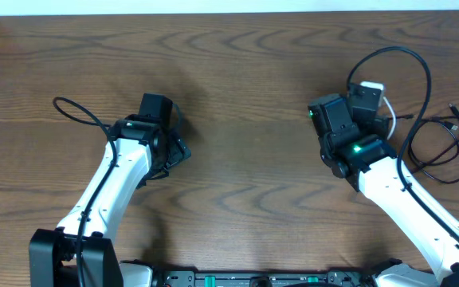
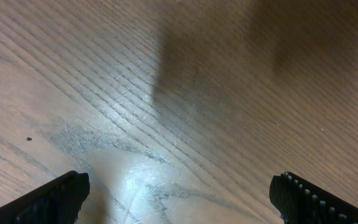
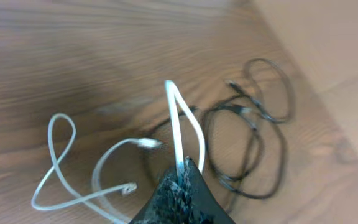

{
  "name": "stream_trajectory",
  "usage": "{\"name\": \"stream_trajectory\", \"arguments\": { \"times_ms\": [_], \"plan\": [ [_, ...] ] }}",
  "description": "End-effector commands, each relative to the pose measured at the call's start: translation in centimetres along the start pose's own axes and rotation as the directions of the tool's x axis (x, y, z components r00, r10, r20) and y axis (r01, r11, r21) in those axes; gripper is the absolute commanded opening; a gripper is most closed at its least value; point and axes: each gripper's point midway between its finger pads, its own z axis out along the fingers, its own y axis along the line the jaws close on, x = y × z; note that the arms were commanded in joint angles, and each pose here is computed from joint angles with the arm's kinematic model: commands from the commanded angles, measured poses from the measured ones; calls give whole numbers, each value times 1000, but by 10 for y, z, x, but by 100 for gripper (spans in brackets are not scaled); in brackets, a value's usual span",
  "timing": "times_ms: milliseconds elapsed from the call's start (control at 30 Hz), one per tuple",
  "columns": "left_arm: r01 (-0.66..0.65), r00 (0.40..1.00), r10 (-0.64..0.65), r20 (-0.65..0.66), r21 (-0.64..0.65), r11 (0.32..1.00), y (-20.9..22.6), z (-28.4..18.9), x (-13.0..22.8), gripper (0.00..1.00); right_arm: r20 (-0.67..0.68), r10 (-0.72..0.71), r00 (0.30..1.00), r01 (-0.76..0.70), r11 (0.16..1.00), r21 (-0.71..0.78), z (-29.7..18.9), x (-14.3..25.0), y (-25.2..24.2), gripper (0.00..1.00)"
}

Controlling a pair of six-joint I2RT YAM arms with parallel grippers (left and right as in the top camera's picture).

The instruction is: Untangle cables

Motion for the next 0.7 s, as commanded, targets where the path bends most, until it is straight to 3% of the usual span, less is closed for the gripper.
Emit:
{"name": "stream_trajectory", "arguments": {
  "times_ms": [0, 200, 667],
  "plan": [
    [-5, 1000, 5, 9, -11, 1000, 3, -1, -2, 98, 94, 97, 991, -112, 978, 177, -4, -12, -37, 2],
    [-5, 1000, 5, 9, -11, 1000, 3, -1, -3, 98, 97, 265, 959, -281, 930, 239, 4, -1, -59, 2],
    [-5, 1000, 6, 9, -11, 1000, 3, -1, -2, 98, 103, 418, 902, -430, 863, 263, 22, 22, -69, 2]
  ]
}}
